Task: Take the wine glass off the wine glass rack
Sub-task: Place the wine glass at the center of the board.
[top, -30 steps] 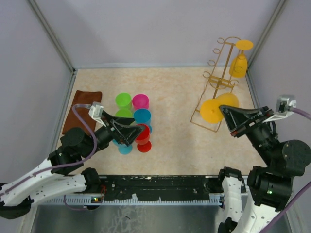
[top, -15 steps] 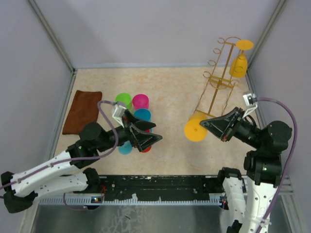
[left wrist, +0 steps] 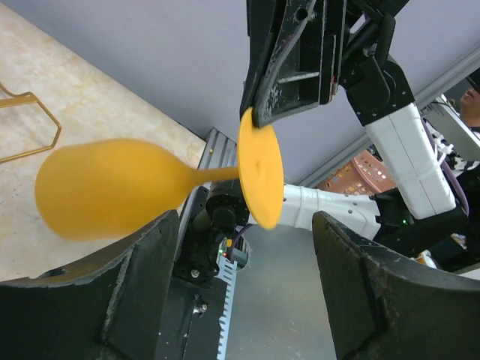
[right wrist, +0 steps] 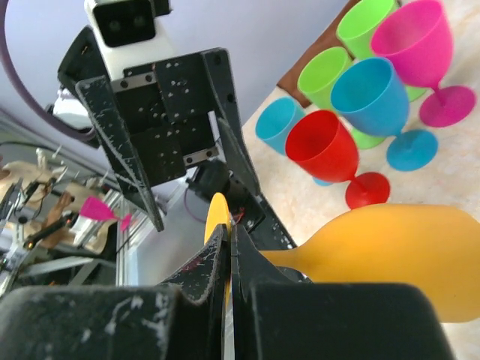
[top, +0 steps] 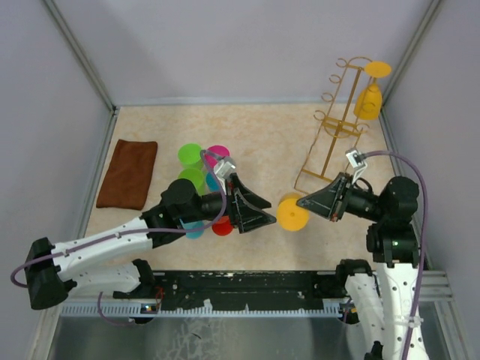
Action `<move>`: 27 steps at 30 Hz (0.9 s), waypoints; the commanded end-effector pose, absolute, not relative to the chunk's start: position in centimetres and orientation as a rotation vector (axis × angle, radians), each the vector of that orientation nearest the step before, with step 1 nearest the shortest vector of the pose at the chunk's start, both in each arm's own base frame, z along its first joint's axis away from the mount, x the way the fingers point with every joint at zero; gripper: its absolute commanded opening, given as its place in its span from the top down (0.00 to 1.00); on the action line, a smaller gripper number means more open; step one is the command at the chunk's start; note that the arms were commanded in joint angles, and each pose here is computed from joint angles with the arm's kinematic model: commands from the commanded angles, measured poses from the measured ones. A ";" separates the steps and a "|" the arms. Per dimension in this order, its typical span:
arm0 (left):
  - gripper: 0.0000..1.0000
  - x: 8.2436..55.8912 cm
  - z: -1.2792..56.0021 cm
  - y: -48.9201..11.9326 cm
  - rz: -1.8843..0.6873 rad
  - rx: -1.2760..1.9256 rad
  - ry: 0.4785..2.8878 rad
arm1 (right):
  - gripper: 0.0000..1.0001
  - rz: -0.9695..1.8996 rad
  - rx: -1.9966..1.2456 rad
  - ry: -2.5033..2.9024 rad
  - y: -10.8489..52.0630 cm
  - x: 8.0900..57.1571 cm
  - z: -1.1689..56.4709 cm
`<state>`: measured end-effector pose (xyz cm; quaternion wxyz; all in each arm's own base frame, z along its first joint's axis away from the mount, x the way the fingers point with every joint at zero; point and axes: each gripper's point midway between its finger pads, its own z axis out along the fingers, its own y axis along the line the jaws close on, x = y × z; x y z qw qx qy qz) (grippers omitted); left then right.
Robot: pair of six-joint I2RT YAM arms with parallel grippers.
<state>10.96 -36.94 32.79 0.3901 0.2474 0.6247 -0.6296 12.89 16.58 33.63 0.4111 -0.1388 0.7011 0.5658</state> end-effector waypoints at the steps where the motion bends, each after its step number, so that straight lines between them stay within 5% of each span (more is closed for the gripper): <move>1: 0.26 10.0 35.8 -37.7 -1.709 0.666 1.475 | 1.00 1.445 -0.472 1.677 17.9 11.7 34.7; 5: 0.40 9.6 35.7 -38.5 -1.741 0.698 1.469 | 1.00 1.462 -0.493 1.703 19.5 12.0 33.1; 9: 0.81 9.4 34.8 -38.8 -1.741 0.707 1.510 | 1.00 1.468 -0.531 1.694 20.9 12.1 32.4; 13: 1.00 9.4 34.4 -37.8 -1.700 0.691 1.516 | 1.00 1.446 -0.540 1.678 21.0 12.5 32.5; 19: 1.00 9.4 34.5 -37.4 -1.667 0.718 1.492 | 0.99 1.438 -0.568 1.632 20.8 11.9 32.2; 23: 1.00 9.9 34.8 -37.5 -1.636 0.709 1.473 | 0.64 1.430 -0.624 1.647 20.7 11.0 31.7; 27: 1.00 10.6 35.2 -37.1 -1.599 0.673 1.455 | 0.51 1.455 -0.675 1.678 20.6 9.9 30.3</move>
